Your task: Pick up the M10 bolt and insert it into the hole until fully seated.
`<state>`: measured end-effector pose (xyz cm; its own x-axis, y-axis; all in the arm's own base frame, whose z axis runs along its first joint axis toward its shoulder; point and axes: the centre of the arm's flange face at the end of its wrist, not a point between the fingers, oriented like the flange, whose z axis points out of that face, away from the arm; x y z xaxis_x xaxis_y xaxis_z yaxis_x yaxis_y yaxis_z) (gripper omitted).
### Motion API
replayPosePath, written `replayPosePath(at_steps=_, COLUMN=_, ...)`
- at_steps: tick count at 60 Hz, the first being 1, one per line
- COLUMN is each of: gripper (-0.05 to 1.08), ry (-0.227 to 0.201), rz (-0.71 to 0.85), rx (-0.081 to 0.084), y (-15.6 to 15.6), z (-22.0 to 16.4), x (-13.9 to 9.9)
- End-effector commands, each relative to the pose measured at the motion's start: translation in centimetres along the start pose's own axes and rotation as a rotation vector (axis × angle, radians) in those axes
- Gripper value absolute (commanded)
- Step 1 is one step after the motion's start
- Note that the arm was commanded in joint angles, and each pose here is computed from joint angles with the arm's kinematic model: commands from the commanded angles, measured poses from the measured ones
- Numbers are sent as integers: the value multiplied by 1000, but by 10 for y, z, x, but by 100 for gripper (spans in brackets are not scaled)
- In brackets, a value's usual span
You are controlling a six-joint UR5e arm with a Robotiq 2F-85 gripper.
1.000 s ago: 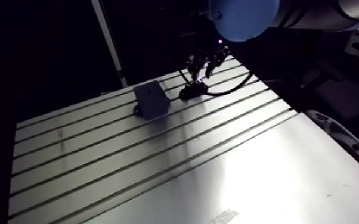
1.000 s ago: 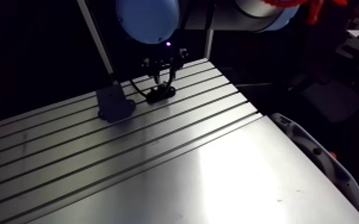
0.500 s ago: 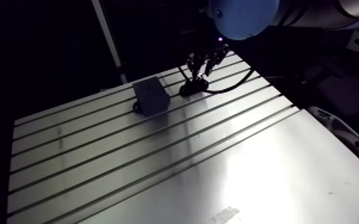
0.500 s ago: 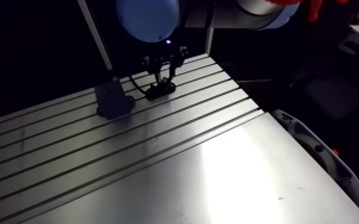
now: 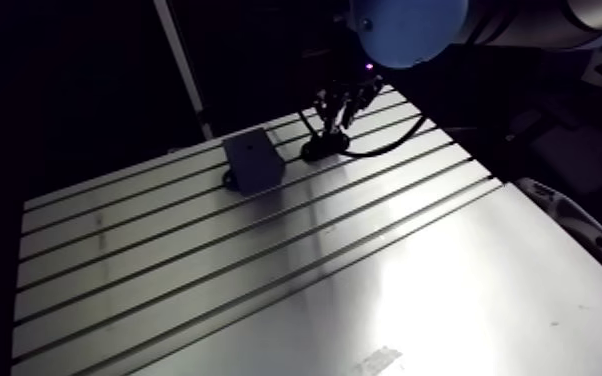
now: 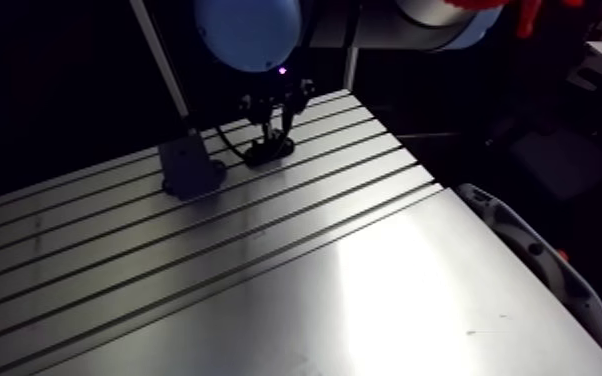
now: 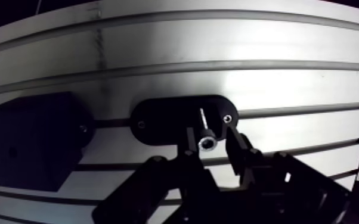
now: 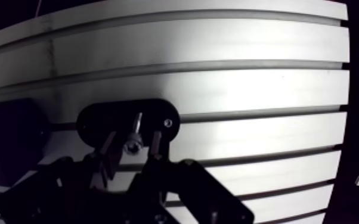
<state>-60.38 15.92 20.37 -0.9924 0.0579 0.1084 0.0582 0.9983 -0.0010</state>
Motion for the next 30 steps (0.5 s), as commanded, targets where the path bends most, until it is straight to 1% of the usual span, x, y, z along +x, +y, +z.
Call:
replayPosePath(at_steps=1, gripper=63, ry=-1, rz=-1, rx=1, y=0, z=1, x=0)
replayPosePath(at_steps=18, gripper=68, ry=0, rz=-1, rx=0, y=-1, z=0, x=0)
replayPosePath(at_steps=30, gripper=68, ry=-1, rz=-1, rx=1, y=-1, z=1, x=0)
